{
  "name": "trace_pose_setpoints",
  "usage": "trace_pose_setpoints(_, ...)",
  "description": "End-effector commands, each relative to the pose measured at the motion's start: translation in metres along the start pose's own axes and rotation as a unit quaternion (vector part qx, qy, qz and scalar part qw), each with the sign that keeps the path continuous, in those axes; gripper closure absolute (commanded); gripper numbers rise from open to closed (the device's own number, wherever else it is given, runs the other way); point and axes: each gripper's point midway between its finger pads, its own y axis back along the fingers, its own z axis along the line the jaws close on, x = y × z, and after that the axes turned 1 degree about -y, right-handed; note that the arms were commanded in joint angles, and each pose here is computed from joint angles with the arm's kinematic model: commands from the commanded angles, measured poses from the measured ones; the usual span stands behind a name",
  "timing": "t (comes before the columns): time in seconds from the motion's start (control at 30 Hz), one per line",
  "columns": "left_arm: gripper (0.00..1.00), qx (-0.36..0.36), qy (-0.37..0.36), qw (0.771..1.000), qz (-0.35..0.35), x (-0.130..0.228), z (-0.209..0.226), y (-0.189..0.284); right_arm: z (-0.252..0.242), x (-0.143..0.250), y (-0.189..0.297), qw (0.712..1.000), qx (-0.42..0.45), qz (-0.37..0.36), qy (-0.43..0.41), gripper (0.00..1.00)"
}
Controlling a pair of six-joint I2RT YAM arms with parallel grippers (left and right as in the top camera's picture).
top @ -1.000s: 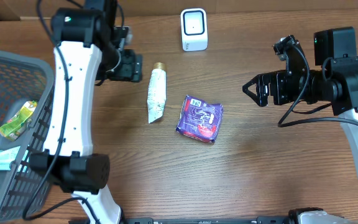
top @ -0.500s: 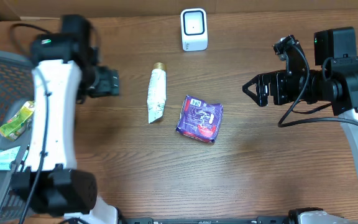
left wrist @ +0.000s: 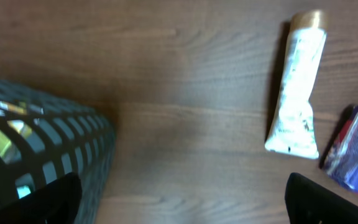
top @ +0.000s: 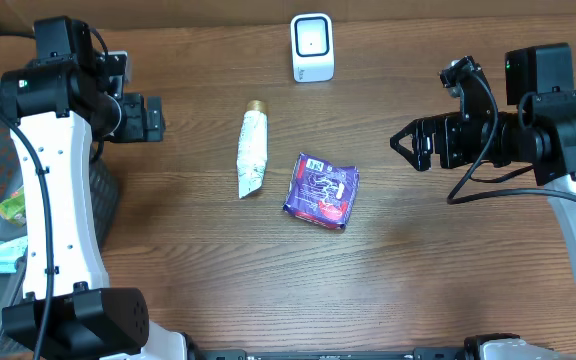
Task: Scan the item barcode
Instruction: 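Return left gripper into basket and grasp the green-yellow tea pack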
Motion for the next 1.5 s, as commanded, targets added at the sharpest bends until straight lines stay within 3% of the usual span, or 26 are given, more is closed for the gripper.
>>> trace_pose_setpoints(0.0,0.02,-0.019,-0.013,1.000,-0.009,-0.005,0.011,0.001,0.004,-0.005,0.007,1.000,-0.004,-0.010,0.003,0.01)
trace_pose_setpoints(0.47,0.01,-0.078,0.025,0.996,-0.034,-0.013,0.060,0.005,0.004,-0.005,0.007,1.000,-0.003,-0.010,0.003,0.01)
trace_pose_setpoints(0.7,0.00,-0.066,0.027,0.995,-0.072,-0.030,0.058,0.012,0.004,-0.006,0.007,1.000,-0.003,-0.012,0.005,0.01)
trace_pose_setpoints(0.97,0.00,-0.014,0.055,0.988,-0.141,-0.049,0.037,0.090,0.004,-0.006,0.007,1.000,-0.003,-0.012,0.005,0.00)
trace_pose_setpoints(1.17,0.00,-0.033,0.110,0.978,-0.177,-0.040,0.049,0.147,0.004,-0.006,0.007,1.000,-0.003,-0.012,0.007,0.00)
trace_pose_setpoints(1.3,0.00,-0.069,0.188,0.966,-0.166,-0.023,0.085,0.150,0.004,-0.006,0.007,1.000,-0.003,-0.012,0.010,0.00)
trace_pose_setpoints(1.47,0.00,-0.083,0.309,0.934,-0.157,-0.005,0.143,0.140,0.002,-0.006,0.007,1.000,0.002,-0.012,0.013,0.00)
